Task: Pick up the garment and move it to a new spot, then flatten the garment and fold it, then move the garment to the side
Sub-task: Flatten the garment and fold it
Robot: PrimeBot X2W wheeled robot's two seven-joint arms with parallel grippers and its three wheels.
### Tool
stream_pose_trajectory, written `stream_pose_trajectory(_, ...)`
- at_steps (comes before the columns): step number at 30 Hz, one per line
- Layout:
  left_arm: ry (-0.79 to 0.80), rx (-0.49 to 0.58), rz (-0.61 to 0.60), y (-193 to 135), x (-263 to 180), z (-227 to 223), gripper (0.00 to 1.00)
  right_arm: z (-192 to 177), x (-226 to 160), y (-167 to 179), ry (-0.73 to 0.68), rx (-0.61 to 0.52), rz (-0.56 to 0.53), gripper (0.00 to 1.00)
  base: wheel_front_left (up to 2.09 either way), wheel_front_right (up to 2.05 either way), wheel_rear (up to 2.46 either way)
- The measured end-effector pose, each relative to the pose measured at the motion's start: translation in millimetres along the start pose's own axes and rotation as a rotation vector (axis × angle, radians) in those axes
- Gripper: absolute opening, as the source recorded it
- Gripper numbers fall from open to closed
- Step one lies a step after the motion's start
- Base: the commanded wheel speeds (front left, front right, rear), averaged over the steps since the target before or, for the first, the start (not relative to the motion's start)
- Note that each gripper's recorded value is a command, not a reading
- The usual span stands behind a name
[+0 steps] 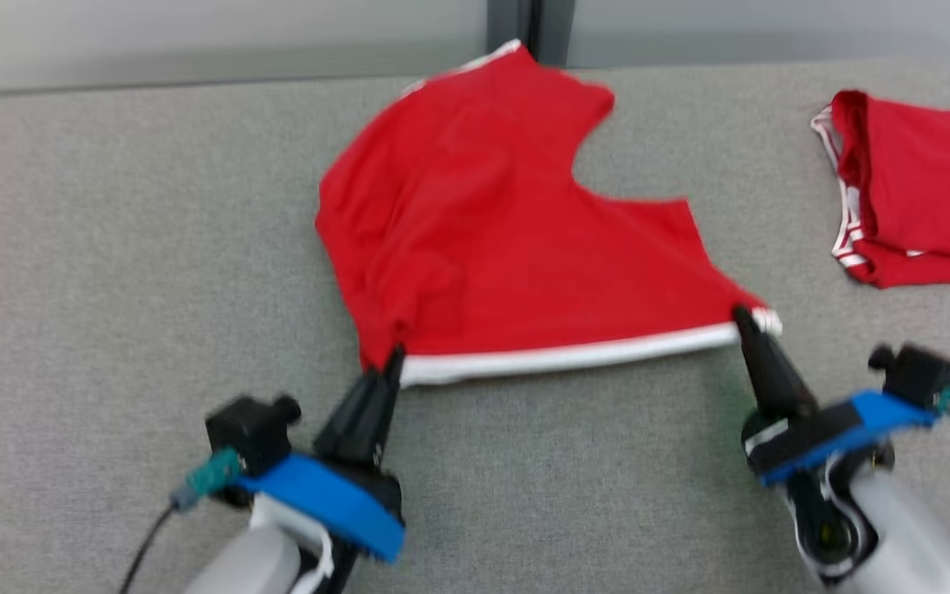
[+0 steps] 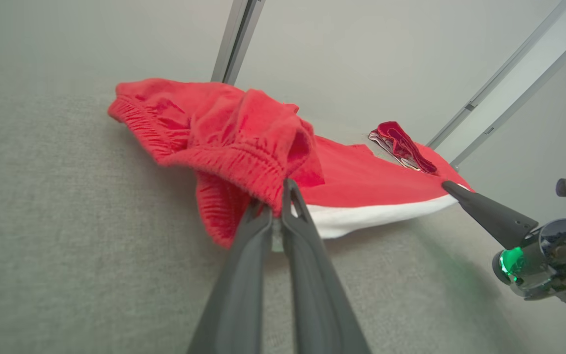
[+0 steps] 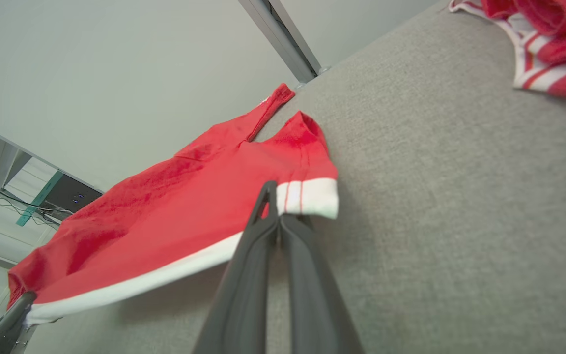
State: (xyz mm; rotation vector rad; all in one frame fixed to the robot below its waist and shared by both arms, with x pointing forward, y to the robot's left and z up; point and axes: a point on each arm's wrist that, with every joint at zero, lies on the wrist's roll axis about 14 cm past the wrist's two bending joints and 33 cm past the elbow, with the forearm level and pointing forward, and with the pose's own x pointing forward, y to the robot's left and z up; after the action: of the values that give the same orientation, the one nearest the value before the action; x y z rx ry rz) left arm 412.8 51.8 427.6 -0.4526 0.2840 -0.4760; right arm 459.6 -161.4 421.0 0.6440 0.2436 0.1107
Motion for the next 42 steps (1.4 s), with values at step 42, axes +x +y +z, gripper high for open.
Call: stream_pose_trajectory(42, -0.141, -0.156, 0.054, 21.9, 34.0, 46.0, 0.00, 45.0, 152.7, 92.7, 0.007, -0.147, 0.161, 0.00, 0.00, 0.00, 0.00)
